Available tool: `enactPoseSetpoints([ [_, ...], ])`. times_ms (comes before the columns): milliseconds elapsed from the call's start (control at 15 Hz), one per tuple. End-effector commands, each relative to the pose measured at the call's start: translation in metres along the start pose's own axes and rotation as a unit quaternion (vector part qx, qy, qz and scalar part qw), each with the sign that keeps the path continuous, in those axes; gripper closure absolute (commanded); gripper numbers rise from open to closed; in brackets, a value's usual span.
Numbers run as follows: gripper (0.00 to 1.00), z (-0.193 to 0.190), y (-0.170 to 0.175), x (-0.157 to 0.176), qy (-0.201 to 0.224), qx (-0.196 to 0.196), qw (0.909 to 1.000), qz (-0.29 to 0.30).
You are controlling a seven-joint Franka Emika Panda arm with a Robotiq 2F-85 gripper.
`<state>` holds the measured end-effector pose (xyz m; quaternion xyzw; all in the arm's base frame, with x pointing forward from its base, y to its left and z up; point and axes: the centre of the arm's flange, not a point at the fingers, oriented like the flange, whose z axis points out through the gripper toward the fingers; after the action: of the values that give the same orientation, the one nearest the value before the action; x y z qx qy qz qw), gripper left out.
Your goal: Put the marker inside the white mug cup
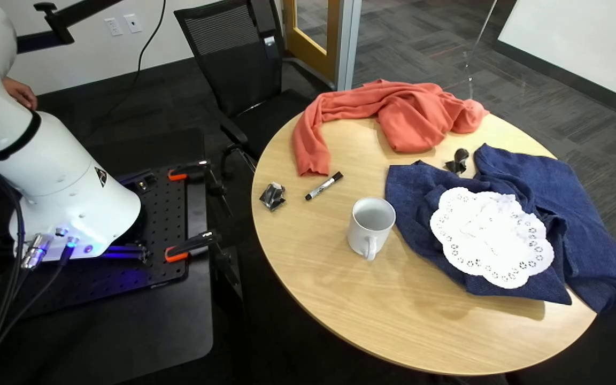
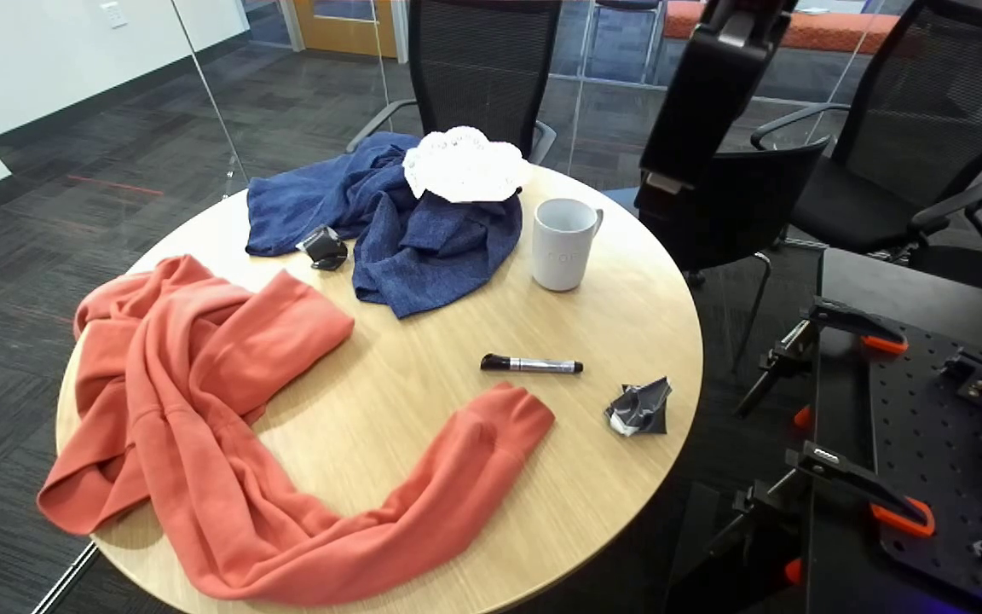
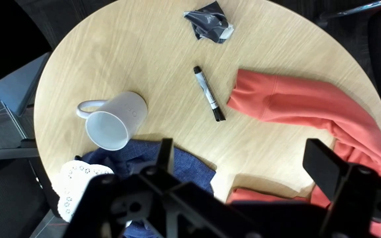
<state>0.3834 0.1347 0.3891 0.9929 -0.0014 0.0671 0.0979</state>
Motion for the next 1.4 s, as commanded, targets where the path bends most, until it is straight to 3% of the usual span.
enactPoseSetpoints([
  [0, 0.00, -0.001, -0.001, 0.000, 0.001, 0.000, 1.0000, -0.001],
  [400, 0.00, 0.022, 0.005, 0.017, -0.015, 0.010, 0.9998, -0.010],
  [933, 0.00, 0.088, 0.022, 0.043, -0.026, 0.046, 0.9950, -0.085],
  [1333, 0.00, 0.147, 0.011, 0.056, -0.021, 0.056, 0.9912, -0.118],
])
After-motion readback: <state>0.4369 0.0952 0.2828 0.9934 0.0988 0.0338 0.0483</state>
